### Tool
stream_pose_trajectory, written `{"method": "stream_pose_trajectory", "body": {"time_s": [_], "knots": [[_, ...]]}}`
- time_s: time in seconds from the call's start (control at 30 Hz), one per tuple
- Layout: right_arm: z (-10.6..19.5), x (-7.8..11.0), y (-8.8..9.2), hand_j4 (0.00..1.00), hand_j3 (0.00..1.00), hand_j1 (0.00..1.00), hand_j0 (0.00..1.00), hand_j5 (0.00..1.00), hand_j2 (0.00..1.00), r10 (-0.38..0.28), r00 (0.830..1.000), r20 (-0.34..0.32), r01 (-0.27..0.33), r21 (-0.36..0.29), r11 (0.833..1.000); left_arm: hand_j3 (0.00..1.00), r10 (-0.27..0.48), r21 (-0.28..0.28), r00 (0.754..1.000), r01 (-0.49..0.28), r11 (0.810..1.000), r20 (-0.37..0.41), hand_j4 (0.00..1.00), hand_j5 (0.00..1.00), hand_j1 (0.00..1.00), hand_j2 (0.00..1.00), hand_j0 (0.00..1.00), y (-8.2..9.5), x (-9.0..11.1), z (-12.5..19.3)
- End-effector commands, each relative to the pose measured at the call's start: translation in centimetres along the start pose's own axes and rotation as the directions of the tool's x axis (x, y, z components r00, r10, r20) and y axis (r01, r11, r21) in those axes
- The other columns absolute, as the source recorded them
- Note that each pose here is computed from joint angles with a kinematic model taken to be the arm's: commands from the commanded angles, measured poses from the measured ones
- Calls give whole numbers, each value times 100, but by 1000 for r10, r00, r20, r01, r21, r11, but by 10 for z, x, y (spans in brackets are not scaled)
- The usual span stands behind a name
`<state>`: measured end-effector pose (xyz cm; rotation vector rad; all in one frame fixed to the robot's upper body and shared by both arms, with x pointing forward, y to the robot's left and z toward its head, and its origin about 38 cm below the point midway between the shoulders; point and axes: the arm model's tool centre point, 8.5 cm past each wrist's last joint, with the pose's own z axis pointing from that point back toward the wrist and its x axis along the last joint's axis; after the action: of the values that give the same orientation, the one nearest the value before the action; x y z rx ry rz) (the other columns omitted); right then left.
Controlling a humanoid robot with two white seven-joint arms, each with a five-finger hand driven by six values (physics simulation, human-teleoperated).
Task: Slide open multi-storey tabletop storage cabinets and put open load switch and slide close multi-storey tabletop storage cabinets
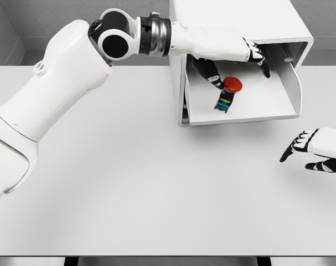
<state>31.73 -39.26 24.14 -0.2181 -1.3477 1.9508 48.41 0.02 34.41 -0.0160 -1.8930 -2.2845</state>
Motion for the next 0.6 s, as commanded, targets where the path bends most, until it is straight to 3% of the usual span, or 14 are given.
{"method": "stream_pose_trajectory", "body": {"time_s": [0.0,0.57], "knots": [[0,0,-3,67,67,67,67,67,67,-2,1000,1,2,-8,1000,96,-24,-13,999,23,1000,-46,96,96,96,96,96,-1,-6,2],[-10,3,2,68,68,68,68,68,68,-12,1000,27,12,0,1000,100,-16,-12,1000,16,1000,17,100,100,100,100,100,-5,11,-29]]}}
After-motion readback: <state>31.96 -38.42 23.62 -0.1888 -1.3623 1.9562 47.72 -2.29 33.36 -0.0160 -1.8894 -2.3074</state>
